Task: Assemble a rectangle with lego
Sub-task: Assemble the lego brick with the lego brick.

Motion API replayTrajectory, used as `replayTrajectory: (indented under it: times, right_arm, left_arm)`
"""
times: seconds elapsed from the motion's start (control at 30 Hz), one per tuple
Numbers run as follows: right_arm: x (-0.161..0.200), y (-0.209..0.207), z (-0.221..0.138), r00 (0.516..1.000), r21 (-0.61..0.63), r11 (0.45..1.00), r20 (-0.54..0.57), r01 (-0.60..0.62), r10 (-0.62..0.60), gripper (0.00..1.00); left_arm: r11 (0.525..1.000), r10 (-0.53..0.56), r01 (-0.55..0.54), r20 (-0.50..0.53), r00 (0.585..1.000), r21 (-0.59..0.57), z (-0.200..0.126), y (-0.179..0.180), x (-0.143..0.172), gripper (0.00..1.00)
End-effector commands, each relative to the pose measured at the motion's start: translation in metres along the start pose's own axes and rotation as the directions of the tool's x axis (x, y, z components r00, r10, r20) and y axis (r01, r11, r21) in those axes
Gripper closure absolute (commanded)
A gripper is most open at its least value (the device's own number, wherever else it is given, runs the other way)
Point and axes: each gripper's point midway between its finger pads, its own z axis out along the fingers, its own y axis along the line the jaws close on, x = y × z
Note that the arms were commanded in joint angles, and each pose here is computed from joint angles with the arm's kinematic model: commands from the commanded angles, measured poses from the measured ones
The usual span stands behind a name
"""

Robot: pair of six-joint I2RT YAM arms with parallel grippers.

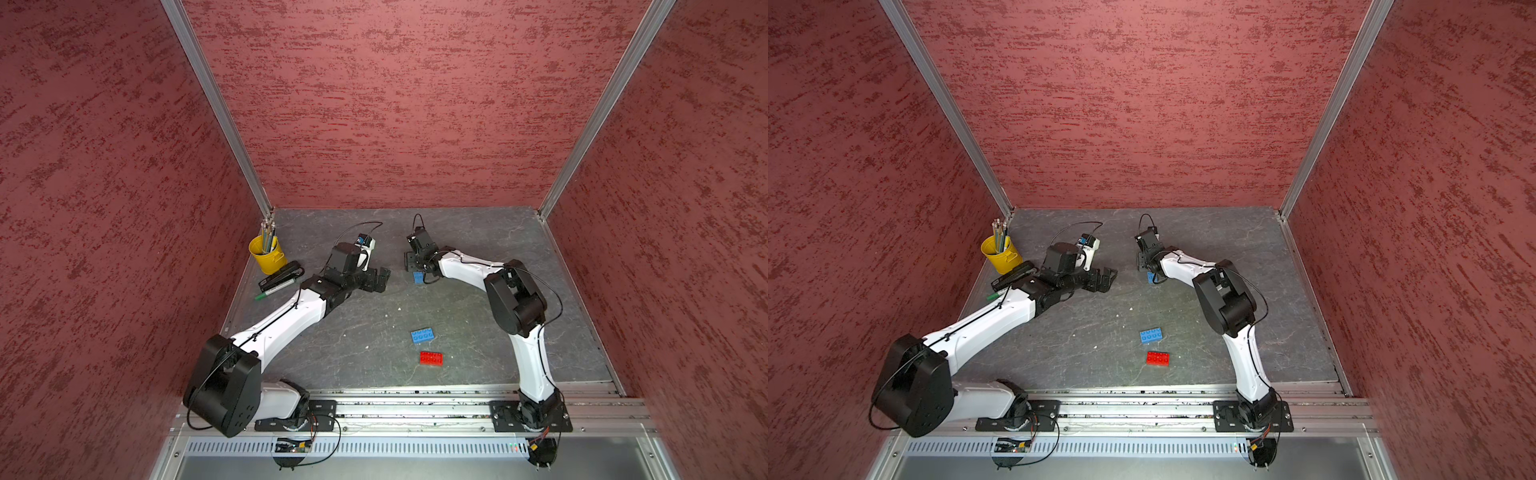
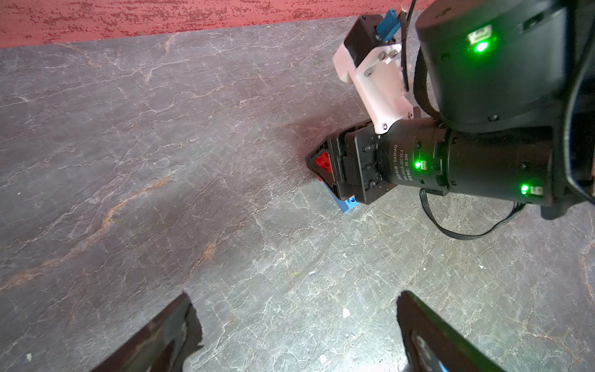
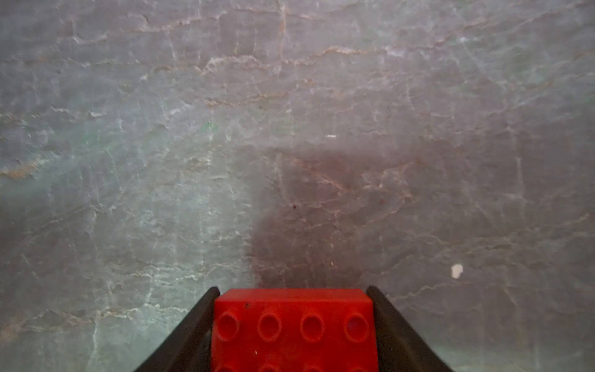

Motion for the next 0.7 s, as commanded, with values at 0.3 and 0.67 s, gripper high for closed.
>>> replayTrajectory:
  times: [0.3, 0.67]
  right_arm:
    - [0.005, -0.002, -0.005, 0.998, -0.012, 1.0, -0.056, 0.019, -0.02, 0.15]
    - [-0.036, -0.022, -0.096, 1.0, -0.076, 0.997, 0.021, 0.006, -0.004, 0.1]
  left_arm:
    - [1.0, 0.017, -0.017, 0.02, 1.0, -0.013, -0.002, 0.002, -0.01, 0.0]
    - [0.999, 0.025, -0.026, 0.013, 1.0, 0.043, -0.009, -0.01, -0.018, 0.0]
